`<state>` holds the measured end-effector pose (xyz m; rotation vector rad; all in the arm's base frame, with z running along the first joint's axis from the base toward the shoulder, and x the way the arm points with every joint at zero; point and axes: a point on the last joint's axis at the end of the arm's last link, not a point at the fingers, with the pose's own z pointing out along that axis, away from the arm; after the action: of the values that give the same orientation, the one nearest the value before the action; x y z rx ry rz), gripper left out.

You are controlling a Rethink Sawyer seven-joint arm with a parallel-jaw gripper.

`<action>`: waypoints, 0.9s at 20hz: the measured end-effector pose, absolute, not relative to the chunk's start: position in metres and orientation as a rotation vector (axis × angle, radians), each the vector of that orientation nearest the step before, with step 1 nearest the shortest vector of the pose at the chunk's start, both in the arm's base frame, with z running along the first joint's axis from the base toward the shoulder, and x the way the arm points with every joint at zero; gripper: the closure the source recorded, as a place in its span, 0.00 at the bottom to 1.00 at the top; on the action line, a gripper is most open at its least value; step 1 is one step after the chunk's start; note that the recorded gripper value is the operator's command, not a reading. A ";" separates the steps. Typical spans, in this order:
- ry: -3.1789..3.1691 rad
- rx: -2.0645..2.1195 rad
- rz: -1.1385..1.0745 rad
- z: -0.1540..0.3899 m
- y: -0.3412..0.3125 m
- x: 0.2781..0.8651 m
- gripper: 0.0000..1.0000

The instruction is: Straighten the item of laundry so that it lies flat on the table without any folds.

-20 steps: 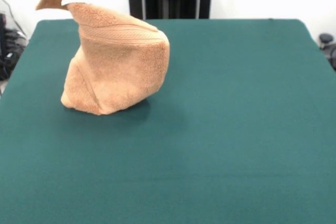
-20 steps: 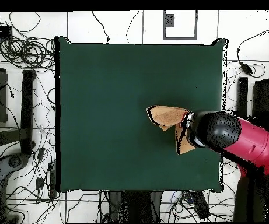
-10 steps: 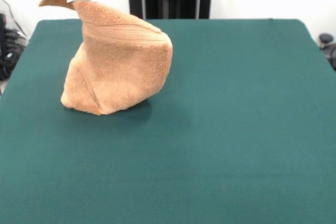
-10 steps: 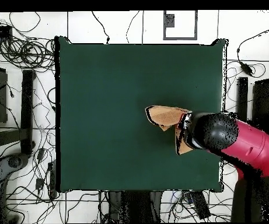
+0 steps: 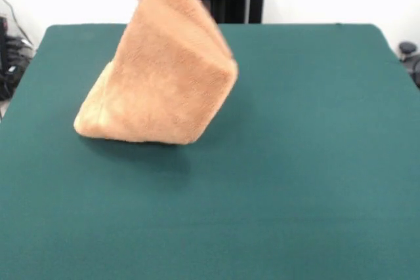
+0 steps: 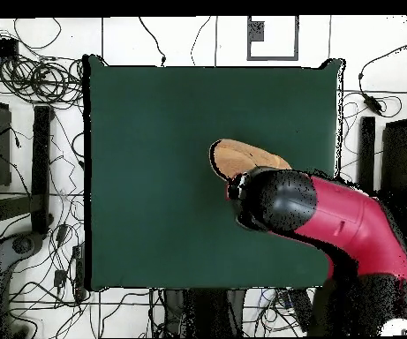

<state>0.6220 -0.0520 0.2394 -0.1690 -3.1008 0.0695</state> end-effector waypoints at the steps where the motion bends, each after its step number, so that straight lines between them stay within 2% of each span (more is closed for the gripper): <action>1: -3.097 -0.160 0.064 0.243 -0.045 0.622 1.00; 12: -3.082 -0.084 -0.008 0.273 0.031 0.620 1.00; 18: -3.076 -0.104 -0.021 0.278 0.050 0.617 1.00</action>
<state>0.6171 0.0503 0.2781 -0.1043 -3.0760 -0.0207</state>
